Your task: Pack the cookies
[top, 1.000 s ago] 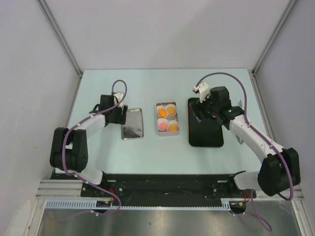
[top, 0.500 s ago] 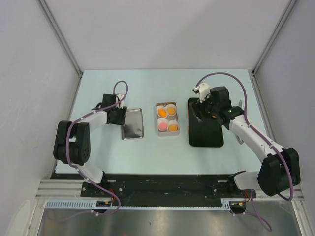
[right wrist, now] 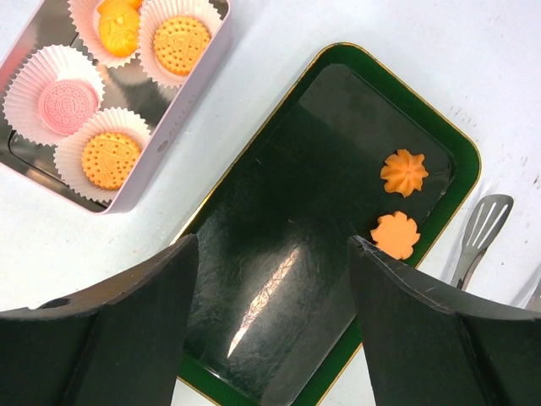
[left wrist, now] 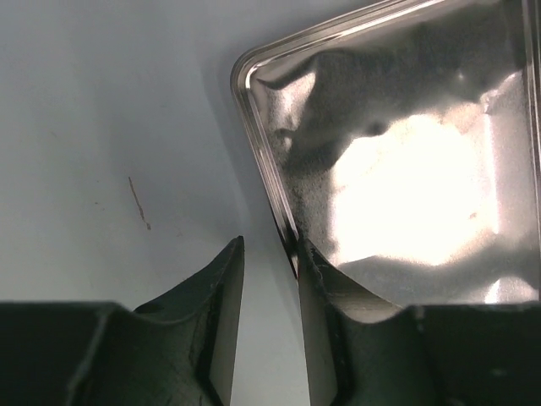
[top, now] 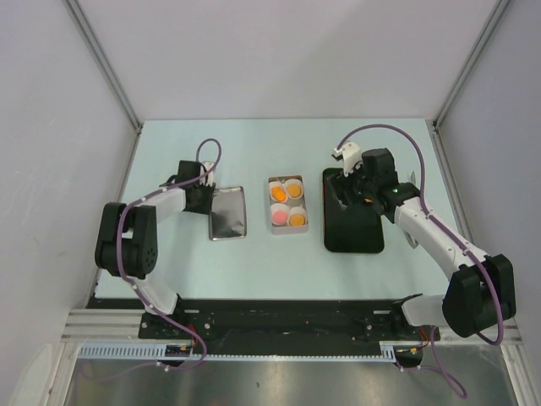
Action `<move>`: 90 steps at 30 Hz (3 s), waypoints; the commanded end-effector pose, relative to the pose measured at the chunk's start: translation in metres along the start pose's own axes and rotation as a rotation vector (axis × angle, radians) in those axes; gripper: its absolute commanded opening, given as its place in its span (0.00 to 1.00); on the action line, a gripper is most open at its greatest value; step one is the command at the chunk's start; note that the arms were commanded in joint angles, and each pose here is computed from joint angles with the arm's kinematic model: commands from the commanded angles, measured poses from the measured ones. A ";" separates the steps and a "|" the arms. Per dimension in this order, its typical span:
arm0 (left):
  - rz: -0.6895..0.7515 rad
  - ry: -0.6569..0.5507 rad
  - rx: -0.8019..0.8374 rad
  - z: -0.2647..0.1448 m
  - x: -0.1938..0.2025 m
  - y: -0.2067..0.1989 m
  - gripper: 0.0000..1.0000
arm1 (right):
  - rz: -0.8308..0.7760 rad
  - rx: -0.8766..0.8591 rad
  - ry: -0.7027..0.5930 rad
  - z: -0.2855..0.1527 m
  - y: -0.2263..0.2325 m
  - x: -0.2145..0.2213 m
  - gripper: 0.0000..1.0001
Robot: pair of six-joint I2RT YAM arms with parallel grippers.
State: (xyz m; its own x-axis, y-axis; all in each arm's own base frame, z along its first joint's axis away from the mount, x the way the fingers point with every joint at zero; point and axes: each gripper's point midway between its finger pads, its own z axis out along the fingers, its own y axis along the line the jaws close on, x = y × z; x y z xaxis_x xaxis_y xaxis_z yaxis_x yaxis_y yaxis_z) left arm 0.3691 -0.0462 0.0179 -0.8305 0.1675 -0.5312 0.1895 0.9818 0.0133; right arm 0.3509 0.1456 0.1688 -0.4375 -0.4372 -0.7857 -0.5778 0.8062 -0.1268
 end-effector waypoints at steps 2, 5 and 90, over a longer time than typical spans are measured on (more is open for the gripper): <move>-0.008 0.001 0.007 0.001 -0.008 -0.002 0.34 | 0.009 -0.002 -0.034 -0.002 -0.002 -0.012 0.74; -0.007 0.015 0.024 0.005 -0.004 -0.005 0.30 | 0.009 -0.005 -0.036 -0.002 -0.002 -0.012 0.73; -0.015 -0.825 0.526 -0.238 -0.143 -0.144 0.00 | 0.144 -0.720 -0.482 0.007 0.180 -0.172 0.26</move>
State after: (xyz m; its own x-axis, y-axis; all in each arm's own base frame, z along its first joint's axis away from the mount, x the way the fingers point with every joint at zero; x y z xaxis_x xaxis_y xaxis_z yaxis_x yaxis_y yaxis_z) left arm 0.3399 -0.1858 0.2626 -0.3288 -0.1027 -0.9388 0.5257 0.8059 -0.2723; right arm 0.3234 0.3651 0.2449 -0.3874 -0.0260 -0.9216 -0.8697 0.3419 0.3559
